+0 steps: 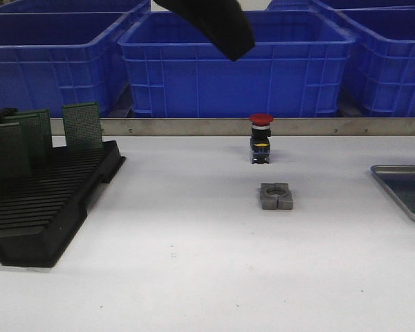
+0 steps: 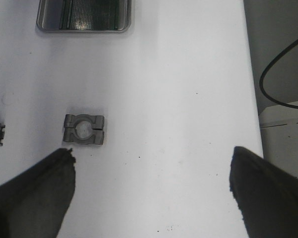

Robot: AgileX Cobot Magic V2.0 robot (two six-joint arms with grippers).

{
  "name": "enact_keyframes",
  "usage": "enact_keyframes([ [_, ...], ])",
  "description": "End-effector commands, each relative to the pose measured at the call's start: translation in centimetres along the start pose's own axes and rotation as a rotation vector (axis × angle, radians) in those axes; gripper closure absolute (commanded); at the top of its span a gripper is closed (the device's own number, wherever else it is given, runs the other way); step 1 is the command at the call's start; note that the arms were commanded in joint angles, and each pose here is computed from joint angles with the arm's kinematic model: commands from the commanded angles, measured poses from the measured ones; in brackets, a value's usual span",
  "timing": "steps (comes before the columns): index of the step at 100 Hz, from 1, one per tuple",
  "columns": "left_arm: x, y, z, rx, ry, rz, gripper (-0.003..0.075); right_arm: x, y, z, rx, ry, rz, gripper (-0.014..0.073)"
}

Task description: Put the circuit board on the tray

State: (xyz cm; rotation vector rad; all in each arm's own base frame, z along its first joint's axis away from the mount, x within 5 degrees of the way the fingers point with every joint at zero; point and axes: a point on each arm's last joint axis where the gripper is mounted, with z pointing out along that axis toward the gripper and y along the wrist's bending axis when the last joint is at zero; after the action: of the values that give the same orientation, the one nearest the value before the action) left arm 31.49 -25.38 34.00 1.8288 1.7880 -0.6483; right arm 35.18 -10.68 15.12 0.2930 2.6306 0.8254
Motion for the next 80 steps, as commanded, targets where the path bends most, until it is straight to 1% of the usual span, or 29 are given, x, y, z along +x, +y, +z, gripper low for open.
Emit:
enact_keyframes([
  [1, -1.8, -1.6, -2.3, 0.011, -0.071, 0.028, 0.013, -1.1, 1.3, -1.7, -0.019, -0.074, -0.025, 0.0055],
  [13, -1.8, -1.6, -2.3, 0.011, -0.071, 0.028, 0.0131, -1.4, 1.5, -2.0, -0.023, -0.082, -0.037, 0.0055],
  [23, -1.9, -1.5, -2.4, 0.004, -0.075, -0.006, 0.0132, -1.8, 2.6, -2.8, -0.034, -0.094, -0.071, 0.0055],
  [37, -2.5, -1.5, -3.6, -0.077, -0.116, -0.055, 0.0132, -2.2, 4.8, -4.8, -0.011, -0.165, -0.134, 0.0055],
  [47, -2.9, -1.5, -4.9, -0.175, -0.138, -0.12, 0.0132, -2.3, 7.0, -6.6, 0.009, -0.232, -0.194, 0.0055],
  [63, -3.0, -1.2, -7.6, -0.358, -0.175, -0.214, 0.0132, -2.0, 11.6, -9.0, 0.033, -0.341, -0.345, 0.0055],
  [72, -2.2, -1.1, -9.9, -0.462, -0.233, -0.296, 0.0132, -1.2, 14.2, -9.8, 0.052, -0.401, -0.441, 0.0055],
  [80, -0.8, -1.2, -11.8, -0.552, -0.288, -0.376, 0.0132, -0.4, 16.0, -10.3, 0.077, -0.456, -0.519, 0.0055],
])
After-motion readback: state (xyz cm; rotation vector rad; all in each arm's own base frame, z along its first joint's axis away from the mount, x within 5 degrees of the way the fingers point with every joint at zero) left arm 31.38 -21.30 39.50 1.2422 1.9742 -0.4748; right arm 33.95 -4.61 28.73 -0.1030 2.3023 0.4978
